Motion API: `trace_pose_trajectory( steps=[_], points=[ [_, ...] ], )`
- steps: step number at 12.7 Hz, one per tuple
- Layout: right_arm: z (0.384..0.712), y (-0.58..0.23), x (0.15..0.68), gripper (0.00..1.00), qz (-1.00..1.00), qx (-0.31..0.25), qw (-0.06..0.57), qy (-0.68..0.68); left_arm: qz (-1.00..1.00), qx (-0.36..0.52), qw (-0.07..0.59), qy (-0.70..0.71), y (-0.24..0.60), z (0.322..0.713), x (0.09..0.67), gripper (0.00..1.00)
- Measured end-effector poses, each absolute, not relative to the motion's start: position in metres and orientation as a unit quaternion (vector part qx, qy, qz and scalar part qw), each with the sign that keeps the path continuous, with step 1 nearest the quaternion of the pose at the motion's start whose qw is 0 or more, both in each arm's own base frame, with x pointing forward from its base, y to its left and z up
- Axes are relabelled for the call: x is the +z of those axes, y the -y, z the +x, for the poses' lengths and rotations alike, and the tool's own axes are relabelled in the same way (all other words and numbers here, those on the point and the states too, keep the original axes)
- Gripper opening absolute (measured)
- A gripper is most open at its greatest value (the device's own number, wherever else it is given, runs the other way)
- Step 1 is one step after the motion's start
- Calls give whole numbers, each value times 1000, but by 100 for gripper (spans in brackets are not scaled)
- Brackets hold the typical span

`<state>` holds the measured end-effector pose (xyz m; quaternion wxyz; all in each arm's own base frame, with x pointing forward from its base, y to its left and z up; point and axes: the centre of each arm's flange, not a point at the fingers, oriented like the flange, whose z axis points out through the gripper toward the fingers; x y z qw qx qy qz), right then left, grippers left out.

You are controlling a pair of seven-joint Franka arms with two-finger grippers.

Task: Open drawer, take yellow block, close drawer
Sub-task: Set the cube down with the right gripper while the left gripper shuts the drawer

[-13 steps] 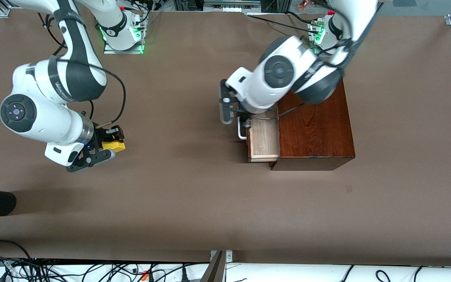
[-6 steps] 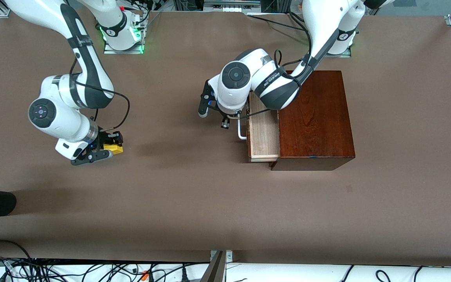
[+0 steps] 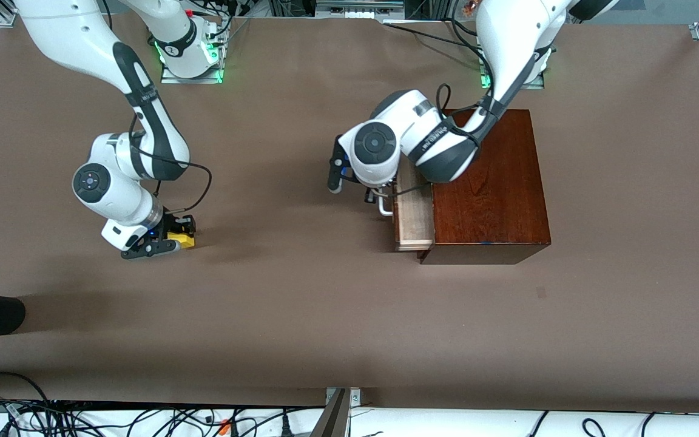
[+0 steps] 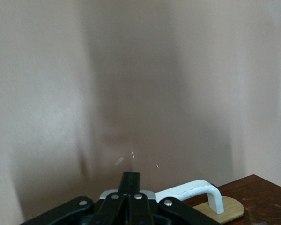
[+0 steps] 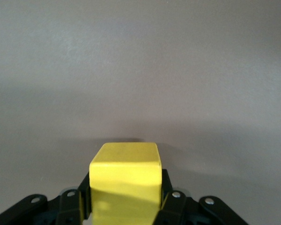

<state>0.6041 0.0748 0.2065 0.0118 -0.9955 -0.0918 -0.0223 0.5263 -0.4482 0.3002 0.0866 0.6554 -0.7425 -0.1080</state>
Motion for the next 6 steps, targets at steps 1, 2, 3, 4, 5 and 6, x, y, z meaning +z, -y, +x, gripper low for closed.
trace_pose_trajectory(
  steps=[1, 2, 3, 4, 5, 6],
  points=[
    [606, -74, 200, 55, -996, -26, 16, 83, 659, -120, 88, 738, 438, 530, 299, 1],
    [609, -75, 194, 55, -996, -27, 19, 78, 661, -131, 88, 733, 427, 536, 297, 1],
    [613, -75, 195, 55, -996, -30, 20, 77, 663, -140, 86, 730, 417, 541, 297, 1],
    [615, -76, 195, 55, -996, -32, 20, 77, 664, -149, 80, 728, 406, 546, 297, 1],
    [615, -76, 194, 56, -996, -32, 20, 77, 666, -154, 78, 726, 399, 549, 296, 1],
    [615, -76, 195, 56, -996, -32, 20, 77, 667, -155, 79, 724, 395, 552, 297, 1]
  ],
)
